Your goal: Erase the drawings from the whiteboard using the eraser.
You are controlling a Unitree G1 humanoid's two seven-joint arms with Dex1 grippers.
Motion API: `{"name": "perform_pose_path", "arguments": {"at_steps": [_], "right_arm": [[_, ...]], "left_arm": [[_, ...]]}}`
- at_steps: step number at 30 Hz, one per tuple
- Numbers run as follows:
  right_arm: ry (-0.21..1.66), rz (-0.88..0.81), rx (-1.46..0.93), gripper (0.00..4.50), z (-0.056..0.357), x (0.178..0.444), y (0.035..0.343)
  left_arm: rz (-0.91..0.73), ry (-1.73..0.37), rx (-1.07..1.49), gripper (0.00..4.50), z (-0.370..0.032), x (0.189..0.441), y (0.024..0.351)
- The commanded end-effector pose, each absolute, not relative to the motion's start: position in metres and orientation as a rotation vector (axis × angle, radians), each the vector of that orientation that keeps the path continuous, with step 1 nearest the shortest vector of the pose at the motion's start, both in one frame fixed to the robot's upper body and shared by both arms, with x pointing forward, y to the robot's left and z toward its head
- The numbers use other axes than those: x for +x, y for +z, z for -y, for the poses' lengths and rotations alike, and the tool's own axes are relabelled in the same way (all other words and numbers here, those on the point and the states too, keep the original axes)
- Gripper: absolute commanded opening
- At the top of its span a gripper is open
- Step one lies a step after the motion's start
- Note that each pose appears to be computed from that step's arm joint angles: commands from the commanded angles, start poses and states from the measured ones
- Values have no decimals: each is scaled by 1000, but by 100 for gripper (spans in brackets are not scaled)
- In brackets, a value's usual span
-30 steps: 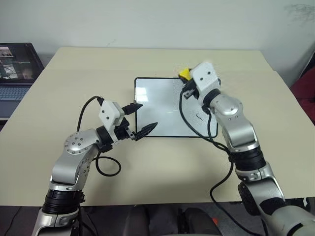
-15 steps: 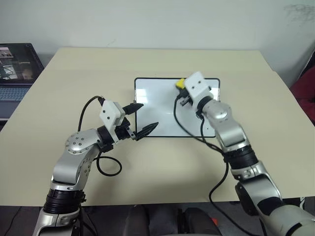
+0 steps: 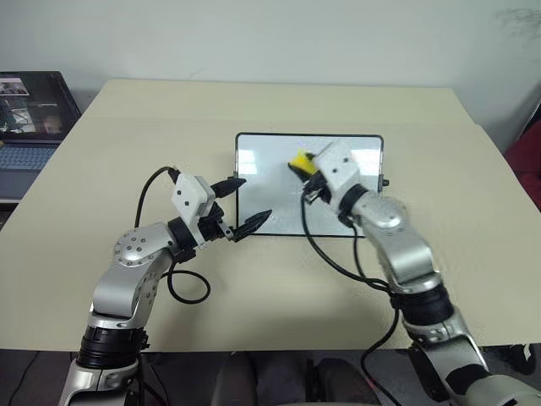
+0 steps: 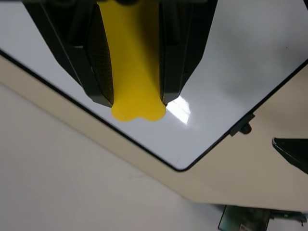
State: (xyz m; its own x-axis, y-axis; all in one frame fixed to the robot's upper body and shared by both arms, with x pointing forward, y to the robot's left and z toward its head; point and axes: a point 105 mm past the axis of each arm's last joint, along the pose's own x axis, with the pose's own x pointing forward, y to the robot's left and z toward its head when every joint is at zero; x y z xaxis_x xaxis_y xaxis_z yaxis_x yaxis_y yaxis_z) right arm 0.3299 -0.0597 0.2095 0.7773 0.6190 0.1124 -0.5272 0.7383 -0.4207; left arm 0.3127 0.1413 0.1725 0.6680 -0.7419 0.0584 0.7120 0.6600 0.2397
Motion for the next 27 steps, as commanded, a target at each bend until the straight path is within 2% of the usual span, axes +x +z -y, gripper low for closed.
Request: {"name": "perform_pose_path", "arguments": {"at_steps": [1, 6, 15, 20, 27], "right_arm": [[664, 299, -280, 99, 74, 303, 212], [574, 221, -288, 99, 103, 281, 176], [363, 175, -342, 99, 152, 265, 142], [347, 146, -345, 99, 158, 260, 130], [357, 155, -345, 99, 153, 260, 130]], "left_arm": [[207, -753, 213, 450, -151, 310, 178], [173, -711, 173, 450, -156, 302, 165], [180, -726, 193, 450, -149, 295, 163], [183, -735, 197, 450, -146, 294, 163], [183, -735, 189, 450, -144, 294, 162]]}}
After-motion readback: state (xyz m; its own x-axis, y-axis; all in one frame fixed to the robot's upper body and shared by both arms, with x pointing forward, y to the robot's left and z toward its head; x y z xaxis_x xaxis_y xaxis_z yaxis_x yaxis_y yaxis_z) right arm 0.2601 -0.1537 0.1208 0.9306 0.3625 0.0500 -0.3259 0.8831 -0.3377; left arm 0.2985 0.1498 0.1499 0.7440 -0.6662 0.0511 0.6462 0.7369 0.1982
